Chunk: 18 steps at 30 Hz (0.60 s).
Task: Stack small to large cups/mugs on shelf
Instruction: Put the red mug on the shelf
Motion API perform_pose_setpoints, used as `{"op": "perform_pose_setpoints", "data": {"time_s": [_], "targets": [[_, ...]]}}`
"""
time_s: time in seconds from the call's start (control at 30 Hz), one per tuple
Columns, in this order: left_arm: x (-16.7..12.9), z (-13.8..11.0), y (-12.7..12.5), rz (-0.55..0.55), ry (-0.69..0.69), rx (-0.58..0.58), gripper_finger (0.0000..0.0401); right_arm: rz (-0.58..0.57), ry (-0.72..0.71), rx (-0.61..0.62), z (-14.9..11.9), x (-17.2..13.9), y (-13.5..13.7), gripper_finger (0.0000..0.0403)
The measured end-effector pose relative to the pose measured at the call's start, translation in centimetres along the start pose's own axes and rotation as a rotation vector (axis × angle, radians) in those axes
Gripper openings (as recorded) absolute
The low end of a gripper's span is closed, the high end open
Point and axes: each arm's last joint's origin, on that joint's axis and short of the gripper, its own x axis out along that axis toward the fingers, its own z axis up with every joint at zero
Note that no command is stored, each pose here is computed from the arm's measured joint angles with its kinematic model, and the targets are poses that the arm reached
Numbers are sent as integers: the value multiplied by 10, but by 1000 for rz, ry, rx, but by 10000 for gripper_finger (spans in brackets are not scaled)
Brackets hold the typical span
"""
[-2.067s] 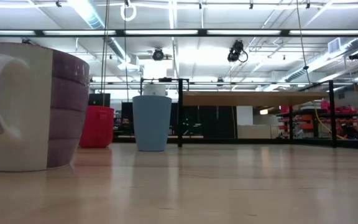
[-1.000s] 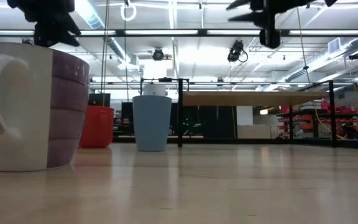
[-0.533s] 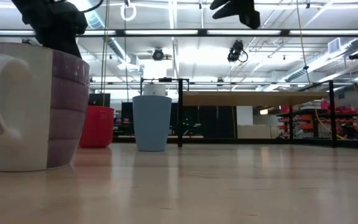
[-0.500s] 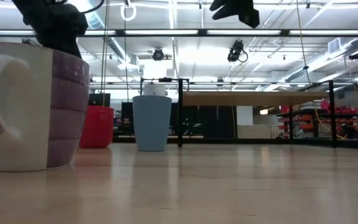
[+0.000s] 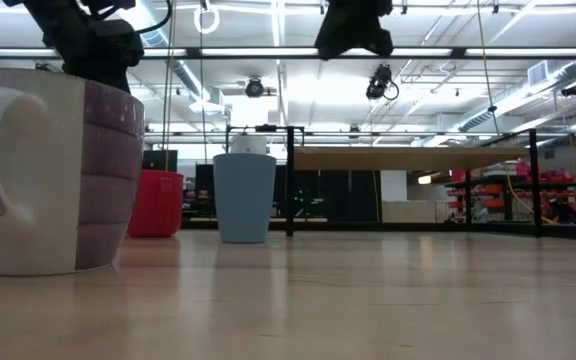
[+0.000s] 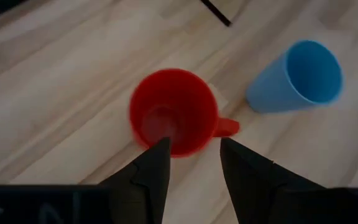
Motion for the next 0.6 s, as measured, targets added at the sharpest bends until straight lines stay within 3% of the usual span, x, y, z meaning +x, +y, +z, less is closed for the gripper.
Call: {"op": "perform_pose_setpoints", "data": {"time_s": [0.3,0.6], "targets": [[11,10,18,148,9,-22,133,-20,26,2,0,13,-2,100],[49,18,22,141,195,-28,142,-12,14,4,0,4,-2,100]]}}
